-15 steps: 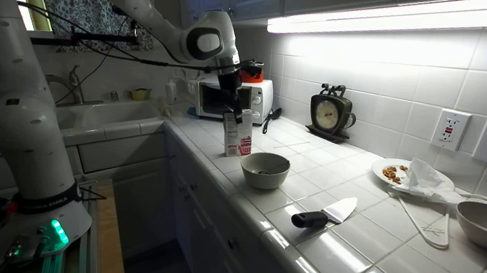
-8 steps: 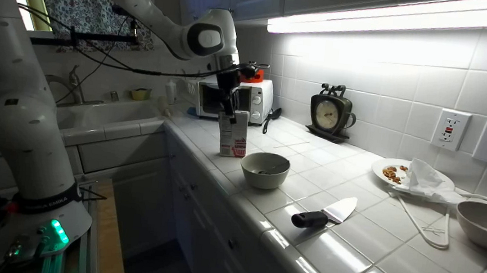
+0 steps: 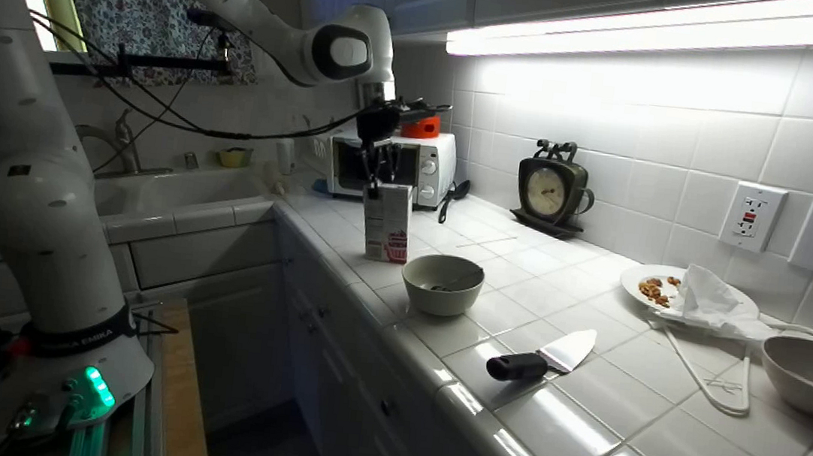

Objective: Turn the box on the table around

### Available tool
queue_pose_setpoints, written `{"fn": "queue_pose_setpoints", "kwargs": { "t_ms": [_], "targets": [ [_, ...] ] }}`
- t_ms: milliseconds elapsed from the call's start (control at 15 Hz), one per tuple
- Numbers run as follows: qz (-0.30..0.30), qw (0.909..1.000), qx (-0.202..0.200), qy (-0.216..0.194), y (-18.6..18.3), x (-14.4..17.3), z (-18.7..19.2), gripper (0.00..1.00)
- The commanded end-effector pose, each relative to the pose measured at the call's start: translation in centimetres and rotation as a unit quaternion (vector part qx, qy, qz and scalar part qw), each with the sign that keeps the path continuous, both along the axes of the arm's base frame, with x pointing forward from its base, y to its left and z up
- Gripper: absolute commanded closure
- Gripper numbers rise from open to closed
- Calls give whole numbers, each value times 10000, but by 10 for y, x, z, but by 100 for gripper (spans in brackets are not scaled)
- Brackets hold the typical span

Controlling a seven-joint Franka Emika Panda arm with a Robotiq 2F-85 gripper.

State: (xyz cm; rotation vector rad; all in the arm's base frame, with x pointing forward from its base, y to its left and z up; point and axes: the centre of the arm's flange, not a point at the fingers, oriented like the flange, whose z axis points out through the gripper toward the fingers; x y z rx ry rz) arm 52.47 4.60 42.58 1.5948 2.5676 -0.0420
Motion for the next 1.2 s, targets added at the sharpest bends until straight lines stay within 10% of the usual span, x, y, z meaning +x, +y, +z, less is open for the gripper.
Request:
{"fn": "queue_pose_setpoints", "kwargs": {
  "t_ms": [0, 267, 1133],
  "targets": [
    [-475, 9986, 206, -103, 5, -2, 15, 21],
    [-166, 9998, -33, -90, 4, -13, 32, 0],
    [2237, 9731, -286, -467, -43, 19, 26, 0]
  ]
}}
